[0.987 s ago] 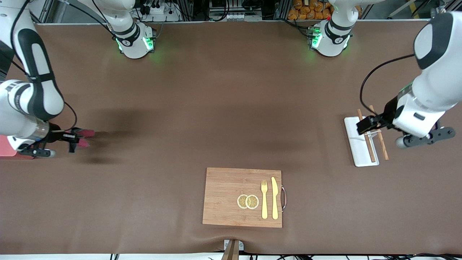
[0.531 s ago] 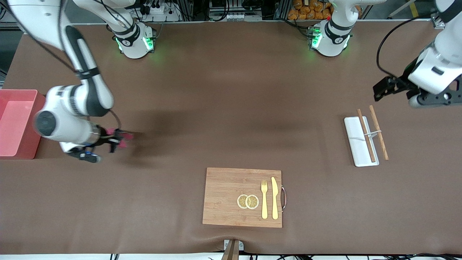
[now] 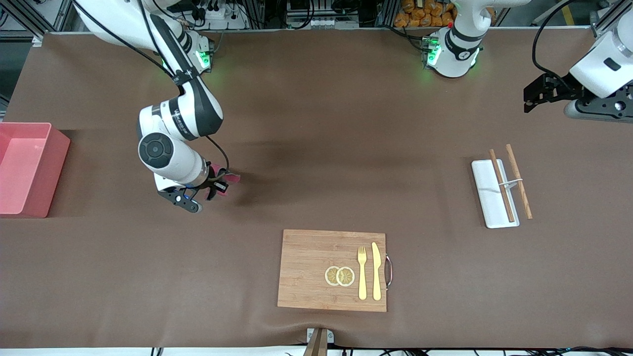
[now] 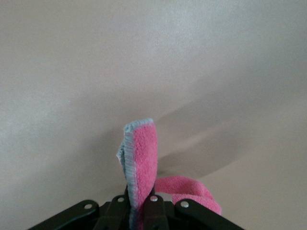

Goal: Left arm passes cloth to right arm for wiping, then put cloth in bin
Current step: 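Sweep the held cloth back and forth over the table with the right gripper, then move the cloth over the pink bin with the right gripper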

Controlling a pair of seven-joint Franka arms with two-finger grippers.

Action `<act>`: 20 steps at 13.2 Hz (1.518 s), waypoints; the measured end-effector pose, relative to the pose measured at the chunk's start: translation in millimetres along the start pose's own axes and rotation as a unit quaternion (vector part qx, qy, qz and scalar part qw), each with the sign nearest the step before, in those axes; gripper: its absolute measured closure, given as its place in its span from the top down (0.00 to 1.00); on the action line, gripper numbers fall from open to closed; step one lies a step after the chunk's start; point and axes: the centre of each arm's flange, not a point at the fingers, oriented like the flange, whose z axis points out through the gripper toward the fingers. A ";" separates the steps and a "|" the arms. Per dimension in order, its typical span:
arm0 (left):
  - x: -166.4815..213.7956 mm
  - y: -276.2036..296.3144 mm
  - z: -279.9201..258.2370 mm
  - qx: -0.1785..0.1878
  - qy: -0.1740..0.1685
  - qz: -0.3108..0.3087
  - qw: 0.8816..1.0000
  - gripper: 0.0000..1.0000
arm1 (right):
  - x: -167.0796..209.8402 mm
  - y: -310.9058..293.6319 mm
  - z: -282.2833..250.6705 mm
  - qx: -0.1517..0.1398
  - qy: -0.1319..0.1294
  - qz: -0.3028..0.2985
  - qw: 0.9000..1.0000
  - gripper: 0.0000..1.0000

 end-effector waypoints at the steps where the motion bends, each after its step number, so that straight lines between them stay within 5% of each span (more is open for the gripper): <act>1: -0.2 0.3 -3.2 0.000 0.003 0.001 1.000 1.00 | 5.7 5.1 -3.3 -0.004 -0.003 0.006 1.000 0.08; 4: -0.1 5.6 -5.0 0.001 0.005 0.006 1.000 1.00 | 36.8 25.6 -39.8 -0.009 -0.015 0.005 1.000 0.08; 9: 0.4 24.8 -5.7 0.002 0.005 0.023 1.000 1.00 | 117.7 126.2 -93.9 0.015 -0.006 -0.095 0.995 0.08; 14: 0.1 30.7 -12.0 0.003 0.012 0.026 1.000 1.00 | 195.2 309.7 -103.5 0.032 0.004 -0.228 0.973 0.08; 20: -8.3 26.1 -39.0 0.003 0.018 0.020 1.000 1.00 | 223.5 467.9 -160.1 -0.003 0.030 -0.326 0.945 0.08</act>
